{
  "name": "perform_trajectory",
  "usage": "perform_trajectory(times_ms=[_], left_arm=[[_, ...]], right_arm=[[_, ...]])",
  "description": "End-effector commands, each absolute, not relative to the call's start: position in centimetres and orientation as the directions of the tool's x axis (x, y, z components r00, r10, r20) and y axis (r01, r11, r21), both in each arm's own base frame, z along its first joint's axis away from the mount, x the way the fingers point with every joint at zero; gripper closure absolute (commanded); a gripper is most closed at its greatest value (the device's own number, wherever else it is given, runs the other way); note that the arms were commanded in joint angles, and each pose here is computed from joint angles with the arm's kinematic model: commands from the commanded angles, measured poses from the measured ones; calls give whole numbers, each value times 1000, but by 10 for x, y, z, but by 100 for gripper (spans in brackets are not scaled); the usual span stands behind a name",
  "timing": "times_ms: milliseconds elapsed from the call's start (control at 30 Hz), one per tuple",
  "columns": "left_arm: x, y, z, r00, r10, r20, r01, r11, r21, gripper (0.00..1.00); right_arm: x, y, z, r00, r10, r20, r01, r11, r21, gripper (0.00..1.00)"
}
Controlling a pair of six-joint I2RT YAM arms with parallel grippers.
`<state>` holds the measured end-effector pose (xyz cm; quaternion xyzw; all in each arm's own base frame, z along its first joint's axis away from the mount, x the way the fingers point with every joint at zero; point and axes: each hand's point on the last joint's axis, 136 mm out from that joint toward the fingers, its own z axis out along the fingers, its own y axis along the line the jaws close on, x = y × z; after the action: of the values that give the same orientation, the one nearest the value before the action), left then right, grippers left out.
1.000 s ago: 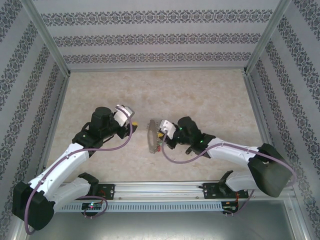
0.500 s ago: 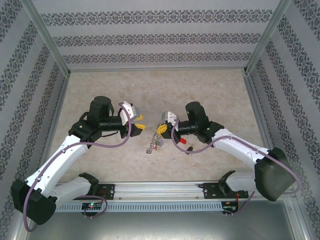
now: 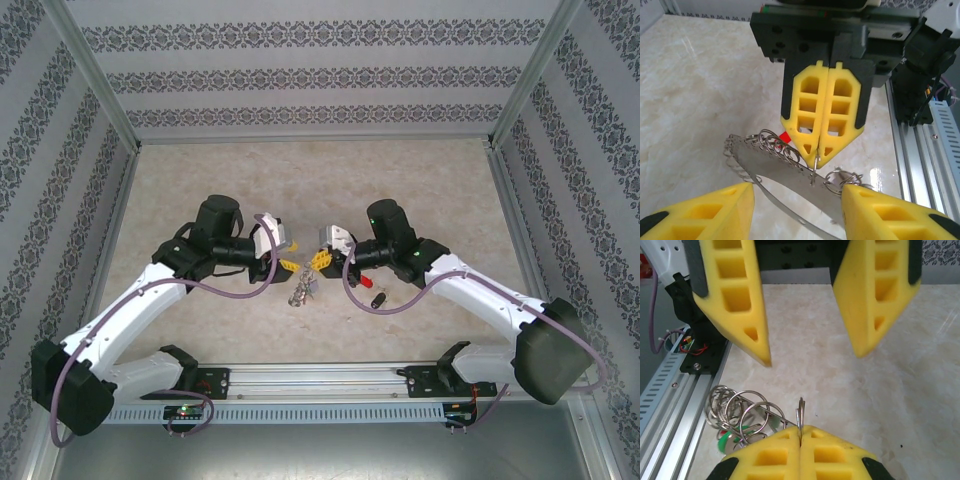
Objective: Put the keys on the keyring
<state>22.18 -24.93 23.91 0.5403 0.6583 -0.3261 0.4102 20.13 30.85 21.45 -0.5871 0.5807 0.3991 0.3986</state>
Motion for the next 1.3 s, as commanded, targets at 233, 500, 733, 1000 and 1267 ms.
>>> perform_trajectory(times_ms=[233, 500, 733, 1000, 1267], left_arm=[[218, -258, 228, -26, 457, -889, 994, 110, 27, 57], [218, -260, 224, -17, 458, -889, 995, 93, 29, 58], [216, -261, 221, -17, 467, -884, 997, 78, 22, 64], [213, -262, 220, -13, 472, -881, 997, 67, 22, 72], [215, -262, 216, -9, 484, -875, 997, 73, 31, 70]], right_arm=[[202, 318, 222, 77, -360, -930, -996, -64, -58, 100], [203, 320, 223, 71, -357, -931, -996, -68, -50, 100], [204, 322, 227, 61, -343, -937, -997, -67, -40, 100], [205, 325, 229, 47, -334, -941, -998, -64, -27, 100], [204, 327, 233, 46, -320, -946, -997, -71, -24, 100]])
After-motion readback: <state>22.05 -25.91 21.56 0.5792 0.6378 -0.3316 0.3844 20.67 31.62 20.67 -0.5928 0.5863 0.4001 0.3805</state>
